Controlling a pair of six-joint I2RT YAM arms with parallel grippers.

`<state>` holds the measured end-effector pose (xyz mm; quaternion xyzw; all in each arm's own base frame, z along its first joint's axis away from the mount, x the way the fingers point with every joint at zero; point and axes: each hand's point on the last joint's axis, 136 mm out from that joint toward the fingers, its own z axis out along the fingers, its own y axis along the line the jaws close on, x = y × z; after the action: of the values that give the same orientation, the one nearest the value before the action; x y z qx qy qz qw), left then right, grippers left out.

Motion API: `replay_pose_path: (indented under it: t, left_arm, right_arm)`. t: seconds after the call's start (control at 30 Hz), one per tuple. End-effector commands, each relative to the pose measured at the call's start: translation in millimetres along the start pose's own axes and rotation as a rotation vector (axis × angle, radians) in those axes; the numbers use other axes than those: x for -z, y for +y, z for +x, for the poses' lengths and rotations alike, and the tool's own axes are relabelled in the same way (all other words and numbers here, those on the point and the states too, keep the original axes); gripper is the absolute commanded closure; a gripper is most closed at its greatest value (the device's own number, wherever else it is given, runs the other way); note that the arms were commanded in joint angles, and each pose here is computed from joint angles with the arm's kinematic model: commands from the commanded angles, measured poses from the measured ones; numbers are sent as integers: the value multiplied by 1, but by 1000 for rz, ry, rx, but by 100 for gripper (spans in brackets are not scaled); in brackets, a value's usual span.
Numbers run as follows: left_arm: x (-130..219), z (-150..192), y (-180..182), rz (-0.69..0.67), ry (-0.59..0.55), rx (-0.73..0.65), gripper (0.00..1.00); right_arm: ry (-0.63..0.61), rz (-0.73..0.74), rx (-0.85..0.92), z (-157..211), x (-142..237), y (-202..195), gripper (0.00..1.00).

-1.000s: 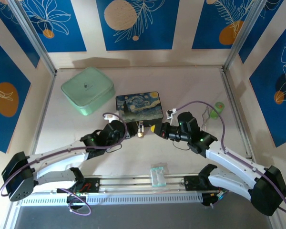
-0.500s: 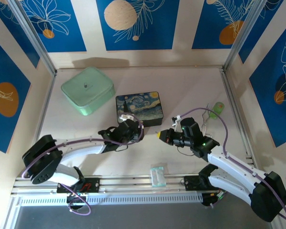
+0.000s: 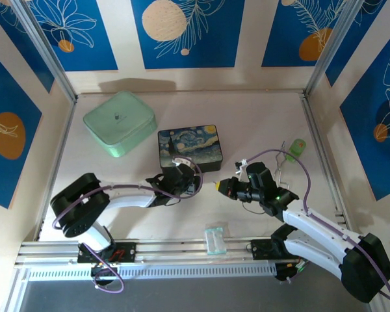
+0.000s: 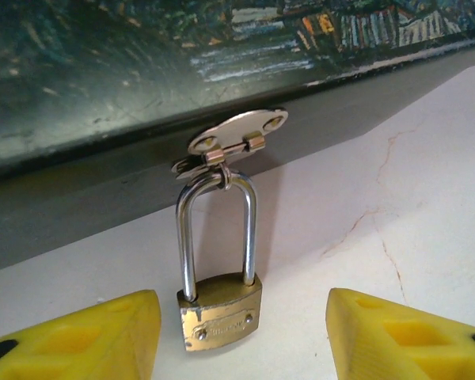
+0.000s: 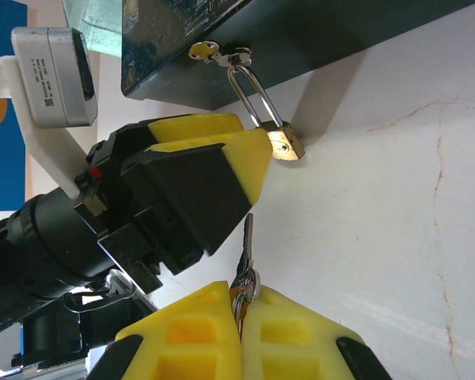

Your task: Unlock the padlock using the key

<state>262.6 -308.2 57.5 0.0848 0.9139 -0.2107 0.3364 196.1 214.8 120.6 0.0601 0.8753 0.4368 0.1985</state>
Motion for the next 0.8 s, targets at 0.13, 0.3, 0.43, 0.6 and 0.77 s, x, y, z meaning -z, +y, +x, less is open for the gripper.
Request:
replay_pose_path:
  t: [0.13,0.3,0.43,0.6,0.77]
  left_arm:
    - [-14,3,7,-27,-17,15,51]
    - [-17,6,8,-22,-13,36,52]
    - [-24,12,11,-37,0,43,52]
    - [-27,13,12,-34,-11,46,55]
    - [-25,11,8,-6,-26,62,58]
  right_arm:
    - [12,-10,-5,4,-1,-3,100]
    - [12,-6,-15,4,-3,-6,100]
    - [20,-6,-23,5,-7,-8,100]
    - [25,-5,-24,5,-9,-8,100]
    - [20,6,-21,4,-12,-11,100]
